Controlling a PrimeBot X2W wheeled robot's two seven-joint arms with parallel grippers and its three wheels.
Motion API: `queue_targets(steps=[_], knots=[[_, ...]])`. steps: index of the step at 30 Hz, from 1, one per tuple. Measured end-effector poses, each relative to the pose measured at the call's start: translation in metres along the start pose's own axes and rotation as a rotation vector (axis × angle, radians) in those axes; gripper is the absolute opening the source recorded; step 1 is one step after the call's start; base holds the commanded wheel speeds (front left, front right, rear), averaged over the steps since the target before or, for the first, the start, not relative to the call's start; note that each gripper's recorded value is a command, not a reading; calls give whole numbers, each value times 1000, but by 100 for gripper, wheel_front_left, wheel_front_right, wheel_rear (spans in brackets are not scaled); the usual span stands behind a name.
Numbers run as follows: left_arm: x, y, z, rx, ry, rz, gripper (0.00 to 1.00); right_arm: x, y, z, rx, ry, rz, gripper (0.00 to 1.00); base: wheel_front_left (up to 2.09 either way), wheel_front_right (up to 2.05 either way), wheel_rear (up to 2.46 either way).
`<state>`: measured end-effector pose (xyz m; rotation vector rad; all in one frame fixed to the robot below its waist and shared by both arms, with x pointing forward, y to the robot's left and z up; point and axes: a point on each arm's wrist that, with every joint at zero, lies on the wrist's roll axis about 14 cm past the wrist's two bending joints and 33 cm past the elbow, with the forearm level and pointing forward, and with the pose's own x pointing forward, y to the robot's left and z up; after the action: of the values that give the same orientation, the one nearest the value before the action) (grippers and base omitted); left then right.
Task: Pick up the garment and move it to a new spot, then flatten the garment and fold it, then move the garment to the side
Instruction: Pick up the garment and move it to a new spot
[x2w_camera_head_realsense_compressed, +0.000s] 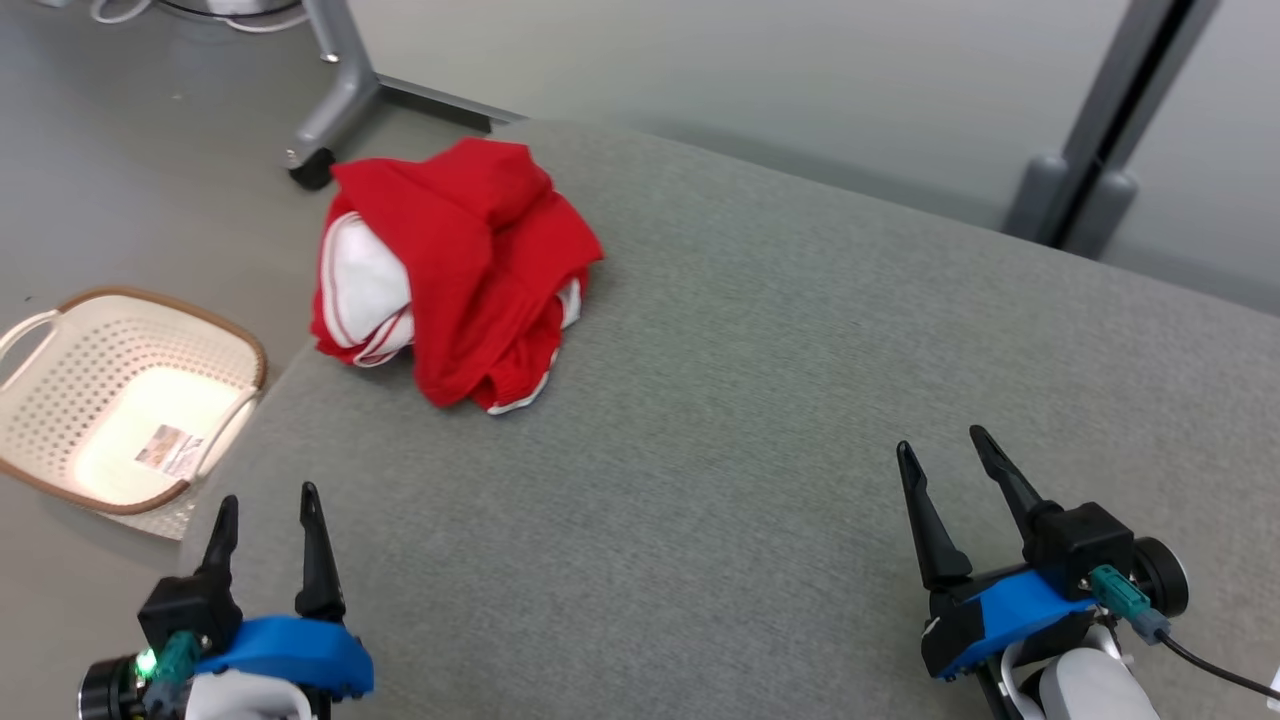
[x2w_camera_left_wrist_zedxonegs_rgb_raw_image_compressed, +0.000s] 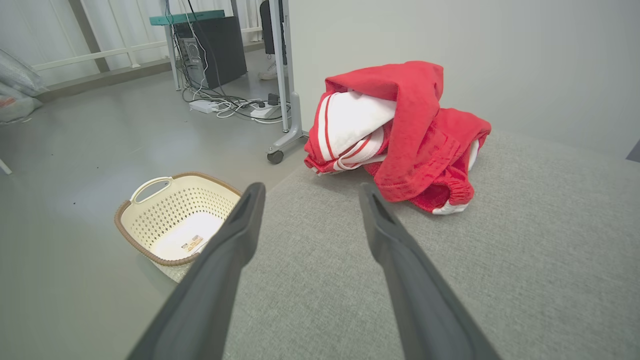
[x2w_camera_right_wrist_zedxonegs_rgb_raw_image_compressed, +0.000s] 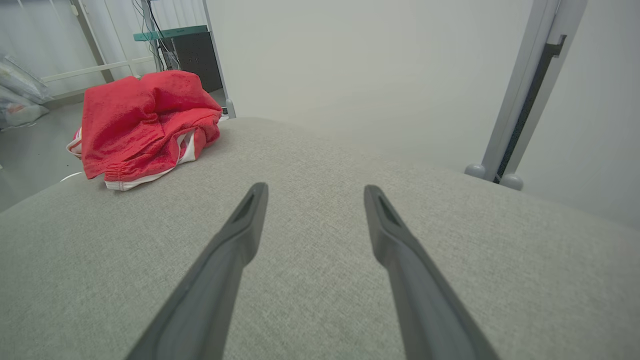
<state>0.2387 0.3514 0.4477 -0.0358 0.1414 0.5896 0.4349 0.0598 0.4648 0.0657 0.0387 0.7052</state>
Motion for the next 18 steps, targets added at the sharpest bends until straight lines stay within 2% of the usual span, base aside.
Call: queue_targets(steps=[4,14,18], knots=[[29,-20,5,-15,2,-59,100,-8,-15,-12,-6,25,-34,100,0,0,0],[111,-64,22,50,-1,-171,100,-11,-55,-34,-18,56,-106,100,0,0,0],[132,-73,10,68,50,-181,100,-11,-69,-42,-18,66,-126,100,0,0,0]])
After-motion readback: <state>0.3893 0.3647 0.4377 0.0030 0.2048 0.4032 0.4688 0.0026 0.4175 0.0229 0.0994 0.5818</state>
